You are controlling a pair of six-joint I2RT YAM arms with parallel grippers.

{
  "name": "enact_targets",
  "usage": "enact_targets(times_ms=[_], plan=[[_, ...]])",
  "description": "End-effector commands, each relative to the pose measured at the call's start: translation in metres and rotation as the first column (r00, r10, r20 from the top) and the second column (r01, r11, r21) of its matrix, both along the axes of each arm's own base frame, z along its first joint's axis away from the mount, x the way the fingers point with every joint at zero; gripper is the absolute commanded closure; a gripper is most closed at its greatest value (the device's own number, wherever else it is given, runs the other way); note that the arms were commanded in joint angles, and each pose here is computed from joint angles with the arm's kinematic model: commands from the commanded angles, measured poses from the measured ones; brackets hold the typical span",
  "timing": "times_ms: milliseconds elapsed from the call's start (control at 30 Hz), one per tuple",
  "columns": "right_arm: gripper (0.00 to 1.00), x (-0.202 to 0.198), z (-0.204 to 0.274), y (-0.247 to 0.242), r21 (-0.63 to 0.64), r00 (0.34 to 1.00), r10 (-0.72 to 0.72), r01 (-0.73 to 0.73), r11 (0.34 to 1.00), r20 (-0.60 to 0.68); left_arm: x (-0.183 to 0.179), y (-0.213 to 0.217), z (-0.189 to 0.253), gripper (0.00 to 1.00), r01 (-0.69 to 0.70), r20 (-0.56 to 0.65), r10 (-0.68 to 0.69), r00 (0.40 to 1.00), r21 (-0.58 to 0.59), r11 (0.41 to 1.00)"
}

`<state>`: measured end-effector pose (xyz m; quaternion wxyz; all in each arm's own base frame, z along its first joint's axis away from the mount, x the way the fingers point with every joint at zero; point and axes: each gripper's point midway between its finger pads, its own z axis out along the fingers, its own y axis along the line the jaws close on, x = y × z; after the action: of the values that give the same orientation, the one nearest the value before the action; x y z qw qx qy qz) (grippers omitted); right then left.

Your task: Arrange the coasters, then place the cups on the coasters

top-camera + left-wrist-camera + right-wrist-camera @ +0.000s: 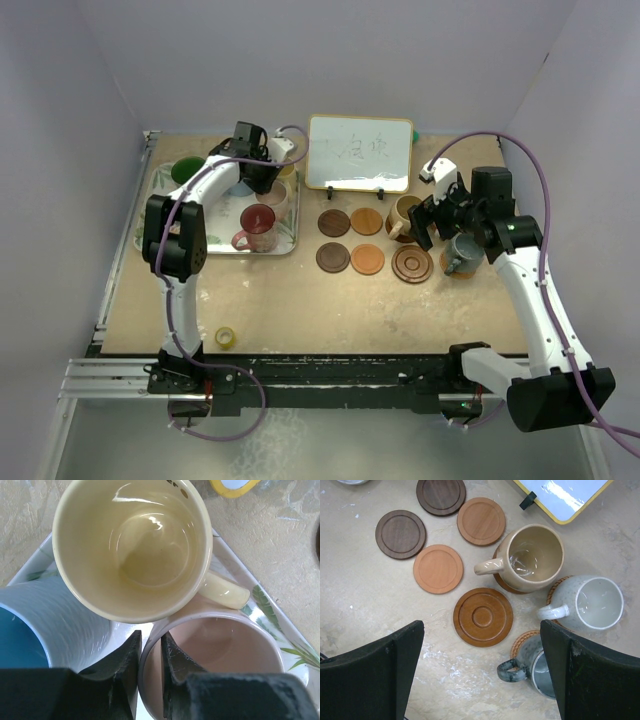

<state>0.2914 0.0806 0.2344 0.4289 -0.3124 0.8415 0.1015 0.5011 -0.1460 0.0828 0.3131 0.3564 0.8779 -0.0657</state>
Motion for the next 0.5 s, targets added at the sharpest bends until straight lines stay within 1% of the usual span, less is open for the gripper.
enact_targets(times_ms=[0,167,467], plan=[[0.00,-0.002,0.002,0.005,0.011,0.999,0.032,-0.032,0.999,0.003,0.008,-0.004,0.023,0.86,0.045,0.057,-0.044,0.997,-0.006,0.999],[0.00,-0.002,0.002,0.005,0.012,0.999,0.032,-0.032,0.999,0.004,0.011,0.003,0.039,0.97,0.055,0.105,-0.058,0.993,0.034,0.998],[0.00,-0.002,0.002,0.005,0.014,0.999,0.035,-0.035,0.999,0.004,0.014,0.020,0.095,0.97,0.058,0.248,-0.086,0.965,0.121,0.991]])
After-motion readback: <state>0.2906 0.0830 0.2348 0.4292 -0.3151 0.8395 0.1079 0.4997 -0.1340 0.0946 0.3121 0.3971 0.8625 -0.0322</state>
